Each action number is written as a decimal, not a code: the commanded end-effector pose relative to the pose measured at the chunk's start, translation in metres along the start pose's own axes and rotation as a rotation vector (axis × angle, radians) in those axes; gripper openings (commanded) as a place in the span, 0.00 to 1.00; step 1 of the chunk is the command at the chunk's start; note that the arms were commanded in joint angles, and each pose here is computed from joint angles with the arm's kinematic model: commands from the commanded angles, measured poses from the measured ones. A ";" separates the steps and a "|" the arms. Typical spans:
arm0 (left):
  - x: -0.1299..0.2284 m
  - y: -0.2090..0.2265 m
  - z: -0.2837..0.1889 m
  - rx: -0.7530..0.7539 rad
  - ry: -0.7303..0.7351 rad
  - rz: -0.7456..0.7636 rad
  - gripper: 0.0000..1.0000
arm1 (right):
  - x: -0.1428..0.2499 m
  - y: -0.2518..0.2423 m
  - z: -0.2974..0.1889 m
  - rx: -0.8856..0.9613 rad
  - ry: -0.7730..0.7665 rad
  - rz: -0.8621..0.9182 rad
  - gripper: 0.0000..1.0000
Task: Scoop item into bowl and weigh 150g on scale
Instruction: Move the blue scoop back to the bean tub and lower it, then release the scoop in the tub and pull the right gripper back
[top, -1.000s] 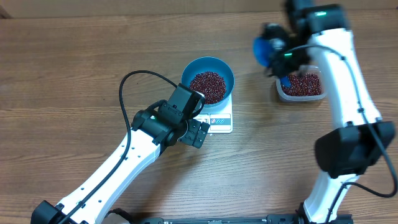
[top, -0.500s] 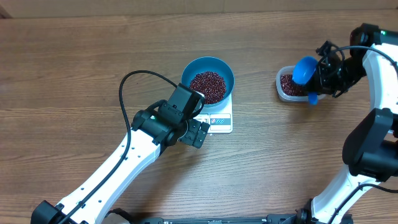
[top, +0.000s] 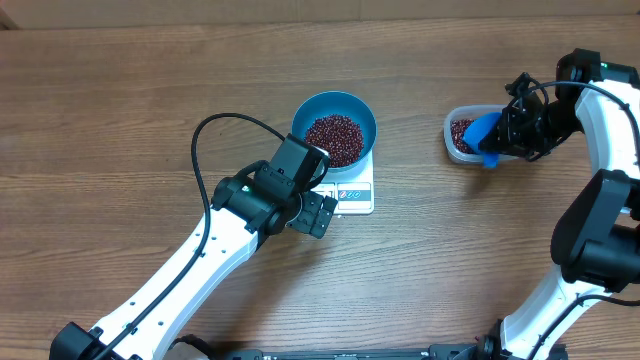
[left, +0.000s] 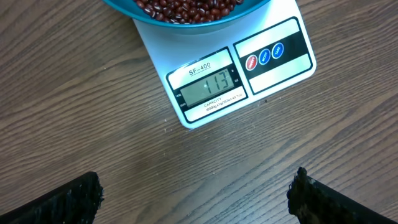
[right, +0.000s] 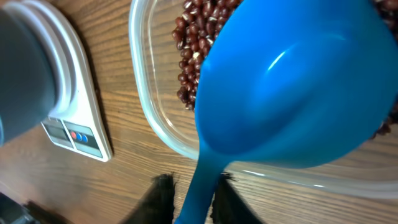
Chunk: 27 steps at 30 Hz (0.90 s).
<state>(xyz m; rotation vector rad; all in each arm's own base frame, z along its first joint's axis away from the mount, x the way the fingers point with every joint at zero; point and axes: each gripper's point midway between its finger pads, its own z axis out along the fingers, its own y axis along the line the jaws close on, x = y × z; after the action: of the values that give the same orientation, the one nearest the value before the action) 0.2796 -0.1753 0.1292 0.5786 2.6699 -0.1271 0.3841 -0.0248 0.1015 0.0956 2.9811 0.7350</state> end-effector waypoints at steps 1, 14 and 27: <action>-0.001 0.000 -0.004 0.008 -0.012 0.013 0.99 | 0.001 0.001 -0.005 0.008 -0.014 0.008 0.33; -0.001 0.000 -0.004 0.008 -0.012 0.013 1.00 | -0.006 -0.006 -0.116 0.125 -0.225 0.199 1.00; -0.001 0.000 -0.004 0.008 -0.012 0.013 0.99 | 0.034 0.032 -0.169 -0.067 -0.510 0.457 1.00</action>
<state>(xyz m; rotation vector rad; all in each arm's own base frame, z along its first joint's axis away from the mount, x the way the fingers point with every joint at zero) 0.2796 -0.1753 0.1292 0.5786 2.6699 -0.1271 0.3453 -0.0862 0.2663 0.7000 2.5359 0.5946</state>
